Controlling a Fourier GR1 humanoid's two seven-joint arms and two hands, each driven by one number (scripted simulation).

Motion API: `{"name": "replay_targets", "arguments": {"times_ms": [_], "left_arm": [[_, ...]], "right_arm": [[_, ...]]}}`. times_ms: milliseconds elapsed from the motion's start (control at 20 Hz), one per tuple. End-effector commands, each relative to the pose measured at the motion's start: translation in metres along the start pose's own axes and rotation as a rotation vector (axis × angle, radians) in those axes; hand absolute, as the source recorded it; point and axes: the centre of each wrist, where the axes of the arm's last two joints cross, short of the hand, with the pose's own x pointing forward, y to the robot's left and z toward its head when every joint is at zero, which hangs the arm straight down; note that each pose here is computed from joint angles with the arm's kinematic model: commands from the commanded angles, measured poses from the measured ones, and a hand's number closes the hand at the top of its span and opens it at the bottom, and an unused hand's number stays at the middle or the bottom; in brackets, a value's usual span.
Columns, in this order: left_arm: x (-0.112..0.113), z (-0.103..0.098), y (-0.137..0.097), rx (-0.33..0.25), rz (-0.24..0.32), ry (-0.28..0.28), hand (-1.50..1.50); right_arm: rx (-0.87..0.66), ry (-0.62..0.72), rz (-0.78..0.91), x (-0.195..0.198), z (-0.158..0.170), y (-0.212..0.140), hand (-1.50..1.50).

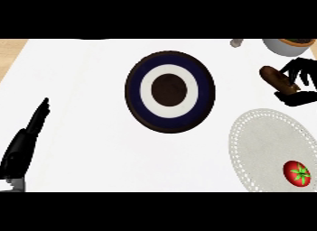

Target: Pick the sweet potato from the placemat and place it in the plate

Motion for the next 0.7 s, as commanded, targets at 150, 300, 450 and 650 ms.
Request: {"name": "replay_targets", "arguments": {"times_ms": [150, 300, 450, 650], "left_arm": [[-0.006, 0.006, -0.017, 0.008, -0.002, 0.029, 0.0], [0.004, -0.002, 0.001, 0.034, 0.0, 0.031, 0.0], [-0.008, 0.006, 0.0, 0.03, 0.005, 0.045, 0.0], [0.0, 0.01, -0.003, 0.043, 0.007, 0.062, 0.0]], "right_arm": [[-0.165, -0.325, -0.175, 0.011, -0.023, -0.027, 1.5], [-0.097, -0.411, -0.26, 0.014, -0.03, -0.044, 1.5], [-0.066, -0.462, -0.279, 0.03, -0.038, -0.014, 1.5], [-0.015, -0.521, -0.326, 0.085, -0.062, -0.014, 1.5]]}}
